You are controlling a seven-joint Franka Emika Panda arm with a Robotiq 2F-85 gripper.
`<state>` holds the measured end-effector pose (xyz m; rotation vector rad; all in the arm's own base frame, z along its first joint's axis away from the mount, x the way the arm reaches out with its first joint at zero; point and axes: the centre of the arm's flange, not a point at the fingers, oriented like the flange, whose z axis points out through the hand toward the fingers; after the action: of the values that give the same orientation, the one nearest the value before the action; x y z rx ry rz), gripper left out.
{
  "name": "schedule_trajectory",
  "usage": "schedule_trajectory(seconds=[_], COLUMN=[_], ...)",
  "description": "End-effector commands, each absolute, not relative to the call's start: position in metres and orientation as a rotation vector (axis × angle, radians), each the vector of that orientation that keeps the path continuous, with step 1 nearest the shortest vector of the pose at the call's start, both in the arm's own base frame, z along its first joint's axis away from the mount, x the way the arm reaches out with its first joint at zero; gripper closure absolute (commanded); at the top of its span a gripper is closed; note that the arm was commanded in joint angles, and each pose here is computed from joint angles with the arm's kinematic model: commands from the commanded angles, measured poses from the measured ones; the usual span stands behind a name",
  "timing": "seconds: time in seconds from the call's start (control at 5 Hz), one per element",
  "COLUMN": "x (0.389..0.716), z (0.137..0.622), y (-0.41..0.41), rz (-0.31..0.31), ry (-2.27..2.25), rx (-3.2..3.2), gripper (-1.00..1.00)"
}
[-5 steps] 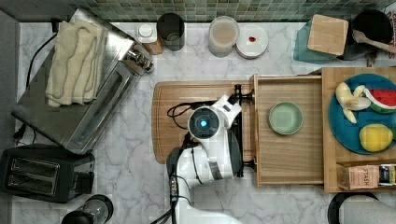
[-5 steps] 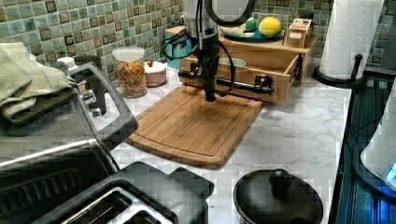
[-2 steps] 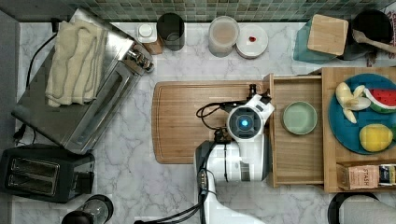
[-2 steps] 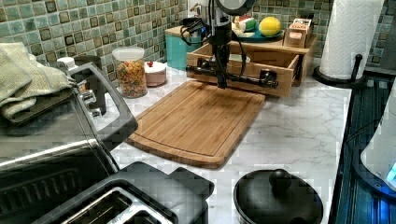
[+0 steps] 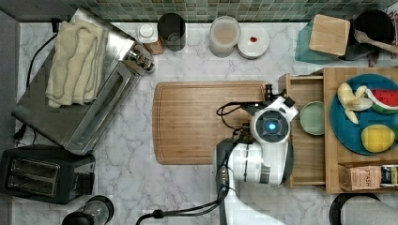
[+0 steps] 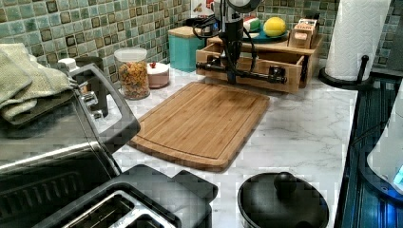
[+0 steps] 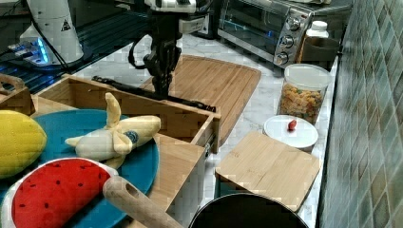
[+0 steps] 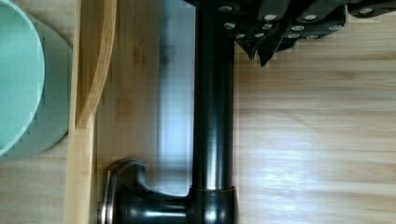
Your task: Close the drawer.
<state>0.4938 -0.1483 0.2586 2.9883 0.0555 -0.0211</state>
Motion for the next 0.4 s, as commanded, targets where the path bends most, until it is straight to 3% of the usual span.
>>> schedule_trajectory(seconds=[0.2,0.4], x=[0.504,0.51], z=[0.319,0.335], y=[-0.349,-0.378], rz=[0.139,0.126], ry=[-0.028,0.032], rx=[2.941,2.92], gripper=[1.0,1.0])
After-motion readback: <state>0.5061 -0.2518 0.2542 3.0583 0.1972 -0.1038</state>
